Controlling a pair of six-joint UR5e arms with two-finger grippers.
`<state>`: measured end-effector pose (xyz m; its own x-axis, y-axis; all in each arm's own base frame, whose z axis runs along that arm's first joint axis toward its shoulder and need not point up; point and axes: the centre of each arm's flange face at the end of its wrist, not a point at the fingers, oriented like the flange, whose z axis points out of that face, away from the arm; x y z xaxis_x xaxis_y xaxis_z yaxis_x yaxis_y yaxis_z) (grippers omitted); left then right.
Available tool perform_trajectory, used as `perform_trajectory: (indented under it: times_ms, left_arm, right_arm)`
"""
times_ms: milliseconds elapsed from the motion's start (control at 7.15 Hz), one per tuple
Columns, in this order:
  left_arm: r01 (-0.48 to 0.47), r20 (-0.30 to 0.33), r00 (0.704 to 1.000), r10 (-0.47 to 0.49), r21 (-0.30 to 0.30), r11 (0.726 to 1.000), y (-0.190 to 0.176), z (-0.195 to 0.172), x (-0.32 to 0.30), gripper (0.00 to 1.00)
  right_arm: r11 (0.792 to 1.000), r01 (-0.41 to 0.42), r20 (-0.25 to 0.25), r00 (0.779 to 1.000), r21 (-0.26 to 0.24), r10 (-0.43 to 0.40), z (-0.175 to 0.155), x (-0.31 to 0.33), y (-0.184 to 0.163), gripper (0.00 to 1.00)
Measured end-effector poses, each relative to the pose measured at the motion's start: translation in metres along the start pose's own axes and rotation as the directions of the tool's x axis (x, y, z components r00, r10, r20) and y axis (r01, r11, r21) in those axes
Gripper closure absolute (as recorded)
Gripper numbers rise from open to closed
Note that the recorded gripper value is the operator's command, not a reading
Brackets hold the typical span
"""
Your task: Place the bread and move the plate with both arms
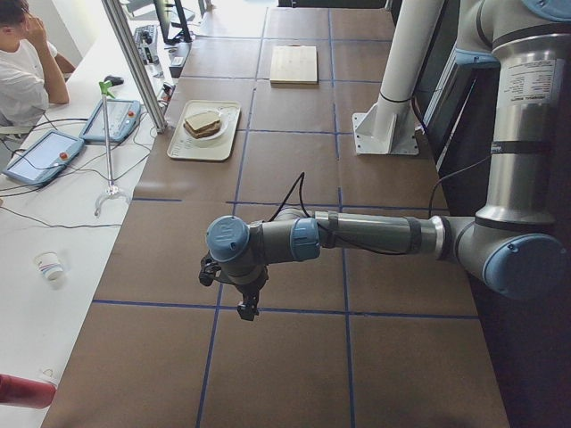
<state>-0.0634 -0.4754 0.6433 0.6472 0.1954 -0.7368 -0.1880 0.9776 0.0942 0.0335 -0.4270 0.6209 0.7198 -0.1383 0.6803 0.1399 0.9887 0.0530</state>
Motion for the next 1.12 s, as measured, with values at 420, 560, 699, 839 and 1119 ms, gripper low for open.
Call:
perform_trajectory:
  times_ms: [420,560,699,839,1119]
  left_arm:
    - [-0.025,0.008,1.0,0.025,0.028,0.999,0.007,-0.009,0.012,0.0]
    - [-0.013,0.011,1.0,0.012,0.035,0.999,0.006,-0.012,0.015,0.0]
    - [0.034,0.013,0.999,-0.035,0.04,0.999,0.005,-0.014,0.017,0.0]
    - [0.072,0.013,0.997,-0.072,0.041,0.997,0.006,-0.015,0.018,0.0]
    - [0.089,0.004,0.996,-0.089,0.051,0.995,0.007,-0.019,0.023,0.0]
  right_arm:
    - [0.999,-0.038,0.036,0.999,-0.031,0.04,0.017,0.013,0.003,0.0]
    - [0.999,-0.042,0.062,0.997,-0.031,0.043,0.018,0.011,0.004,0.0]
    - [0.999,-0.045,0.073,0.996,-0.028,0.046,0.017,0.009,0.004,0.0]
    - [0.998,-0.053,0.074,0.996,-0.026,0.055,0.016,0.008,0.004,0.0]
    - [0.998,-0.058,0.062,0.996,-0.022,0.059,0.014,0.008,0.003,0.0]
